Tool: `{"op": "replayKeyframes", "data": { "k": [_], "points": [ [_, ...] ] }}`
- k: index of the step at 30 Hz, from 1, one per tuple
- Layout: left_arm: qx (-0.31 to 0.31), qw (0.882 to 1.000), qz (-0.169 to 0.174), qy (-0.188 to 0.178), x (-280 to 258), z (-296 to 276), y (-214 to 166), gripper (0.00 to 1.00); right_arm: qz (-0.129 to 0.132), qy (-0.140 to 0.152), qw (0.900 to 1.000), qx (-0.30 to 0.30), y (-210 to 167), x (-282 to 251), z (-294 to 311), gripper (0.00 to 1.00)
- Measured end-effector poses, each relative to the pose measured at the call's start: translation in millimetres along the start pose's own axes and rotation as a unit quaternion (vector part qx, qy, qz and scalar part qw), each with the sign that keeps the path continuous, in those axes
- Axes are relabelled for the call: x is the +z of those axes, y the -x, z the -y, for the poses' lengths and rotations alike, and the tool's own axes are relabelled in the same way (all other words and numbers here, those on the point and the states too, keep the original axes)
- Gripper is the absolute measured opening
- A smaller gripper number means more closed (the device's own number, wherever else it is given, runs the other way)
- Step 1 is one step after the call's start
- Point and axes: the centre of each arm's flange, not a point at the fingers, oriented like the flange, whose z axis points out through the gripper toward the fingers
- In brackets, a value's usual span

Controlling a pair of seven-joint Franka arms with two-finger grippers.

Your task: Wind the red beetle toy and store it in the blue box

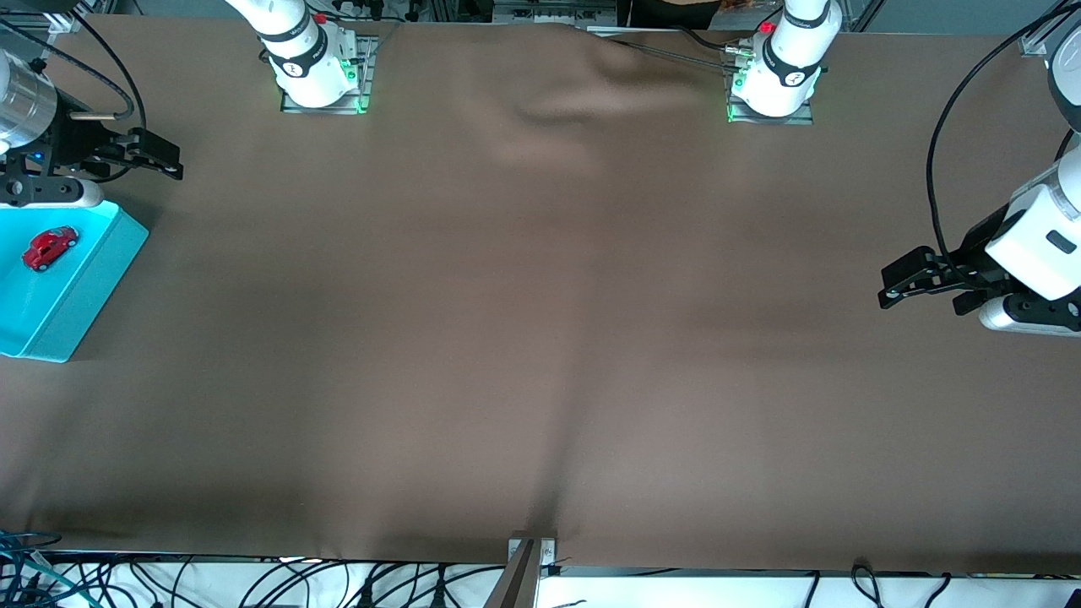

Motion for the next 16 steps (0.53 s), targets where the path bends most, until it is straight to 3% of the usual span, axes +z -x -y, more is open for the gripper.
{"op": "replayKeyframes", "data": {
  "k": [16],
  "points": [
    [0.0,1.0,0.0,0.0,0.0,-0.1,0.0,1.0,-0.001,0.001,1.0,0.0,-1.5,0.2,-0.4,1.0]
  ]
}}
